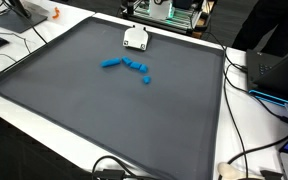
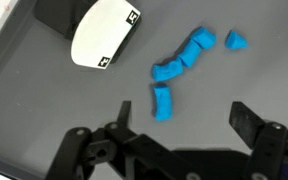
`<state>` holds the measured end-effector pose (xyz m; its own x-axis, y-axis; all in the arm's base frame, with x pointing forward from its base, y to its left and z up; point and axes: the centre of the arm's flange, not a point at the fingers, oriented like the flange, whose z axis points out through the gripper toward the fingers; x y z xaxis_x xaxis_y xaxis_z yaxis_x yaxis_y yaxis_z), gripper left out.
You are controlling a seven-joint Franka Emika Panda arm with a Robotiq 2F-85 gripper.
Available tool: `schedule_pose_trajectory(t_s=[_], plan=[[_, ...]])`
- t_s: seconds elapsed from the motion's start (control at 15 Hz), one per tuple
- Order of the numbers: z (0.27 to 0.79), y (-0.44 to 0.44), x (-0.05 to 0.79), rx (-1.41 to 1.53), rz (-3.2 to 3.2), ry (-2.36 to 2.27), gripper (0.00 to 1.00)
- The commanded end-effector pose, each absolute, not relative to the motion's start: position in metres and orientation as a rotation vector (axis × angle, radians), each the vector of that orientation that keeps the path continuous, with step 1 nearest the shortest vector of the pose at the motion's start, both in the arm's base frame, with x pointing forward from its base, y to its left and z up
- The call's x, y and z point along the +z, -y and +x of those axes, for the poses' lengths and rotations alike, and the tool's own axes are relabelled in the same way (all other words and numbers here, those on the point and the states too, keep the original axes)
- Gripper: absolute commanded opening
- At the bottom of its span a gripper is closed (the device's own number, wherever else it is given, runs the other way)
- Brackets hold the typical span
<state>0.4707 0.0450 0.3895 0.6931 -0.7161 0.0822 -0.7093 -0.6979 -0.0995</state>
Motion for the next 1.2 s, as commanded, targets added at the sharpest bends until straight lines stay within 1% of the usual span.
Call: schedule_pose_trajectory(t_s=[0.0, 0.33, 0.8, 0.87, 1.13], plan=[[0.483, -0.059, 0.410, -0.250, -2.966, -0.920, 1.00], [0.501, -0.075, 0.426, -0.303, -3.074, -0.512, 1.00], [0.516, -0.084, 0.424, -0.215, -3.176, -0.115, 1.00], [0.509, -0.083, 0.425, -0.259, -3.131, -0.214, 1.00], [0.514, -0.084, 0.423, -0.234, -3.145, -0.152, 1.00]])
